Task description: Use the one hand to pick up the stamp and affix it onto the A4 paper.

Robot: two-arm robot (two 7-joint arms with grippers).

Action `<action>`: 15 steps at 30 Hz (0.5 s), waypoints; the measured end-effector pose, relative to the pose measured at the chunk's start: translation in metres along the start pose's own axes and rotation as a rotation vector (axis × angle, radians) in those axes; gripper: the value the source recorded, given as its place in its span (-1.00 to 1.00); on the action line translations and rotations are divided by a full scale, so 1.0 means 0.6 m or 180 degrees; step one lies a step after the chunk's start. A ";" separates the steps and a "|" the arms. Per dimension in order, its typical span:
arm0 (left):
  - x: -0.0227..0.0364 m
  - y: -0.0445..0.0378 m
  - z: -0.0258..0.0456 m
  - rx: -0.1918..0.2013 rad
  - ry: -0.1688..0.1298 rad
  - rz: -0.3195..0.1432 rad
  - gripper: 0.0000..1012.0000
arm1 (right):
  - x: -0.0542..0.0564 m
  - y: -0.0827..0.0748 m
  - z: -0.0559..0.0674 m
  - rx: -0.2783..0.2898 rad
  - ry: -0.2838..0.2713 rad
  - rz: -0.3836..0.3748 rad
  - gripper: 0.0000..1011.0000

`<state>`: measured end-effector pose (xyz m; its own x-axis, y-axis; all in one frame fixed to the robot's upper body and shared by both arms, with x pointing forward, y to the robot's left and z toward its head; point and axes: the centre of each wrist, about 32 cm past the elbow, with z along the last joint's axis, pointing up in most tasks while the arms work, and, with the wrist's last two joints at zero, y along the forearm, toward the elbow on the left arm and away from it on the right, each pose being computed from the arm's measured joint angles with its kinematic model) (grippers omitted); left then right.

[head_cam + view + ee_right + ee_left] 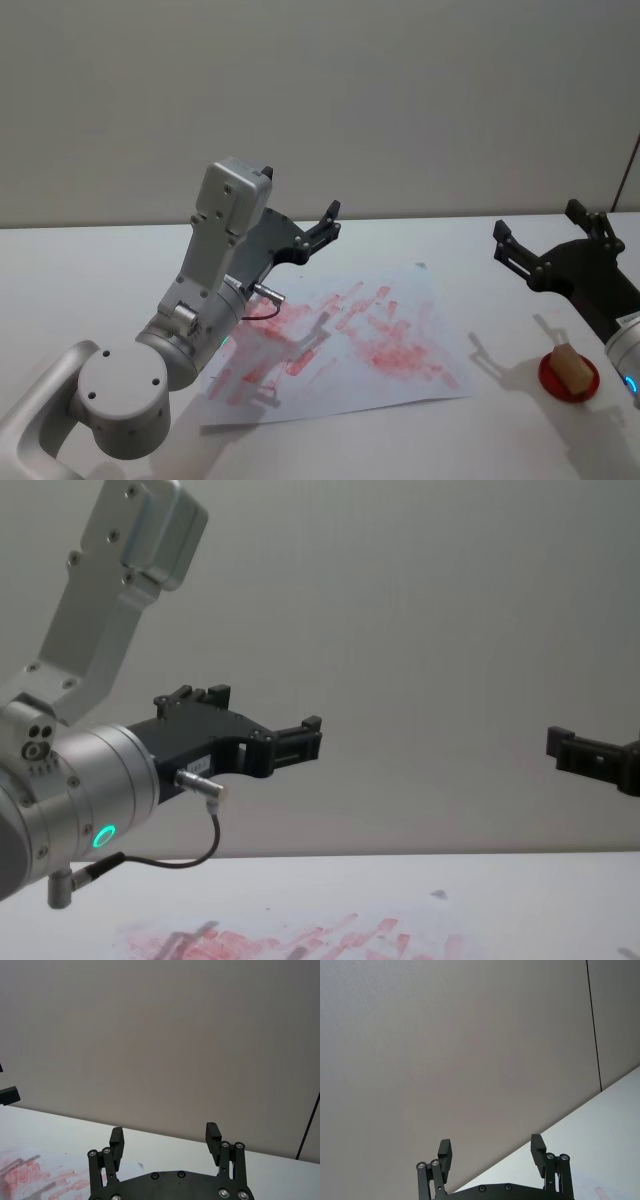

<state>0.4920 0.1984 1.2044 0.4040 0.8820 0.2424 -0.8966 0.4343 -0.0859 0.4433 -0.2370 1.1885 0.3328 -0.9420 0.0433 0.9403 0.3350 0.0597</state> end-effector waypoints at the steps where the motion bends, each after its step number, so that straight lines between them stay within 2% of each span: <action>1: 0.0000 0.000 0.000 0.0000 0.0000 0.0000 0.98 | 0.000 0.000 0.000 0.0000 0.0000 0.0000 0.98; 15: 0.0000 0.000 0.000 0.0000 0.0000 0.0000 0.98 | 0.000 0.000 0.000 0.0001 0.0000 -0.0001 0.98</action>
<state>0.4920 0.1984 1.2044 0.4040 0.8820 0.2424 -0.8967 0.4343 -0.0858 0.4433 -0.2371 1.1886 0.3325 -0.9421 0.0432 0.9404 0.3347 0.0600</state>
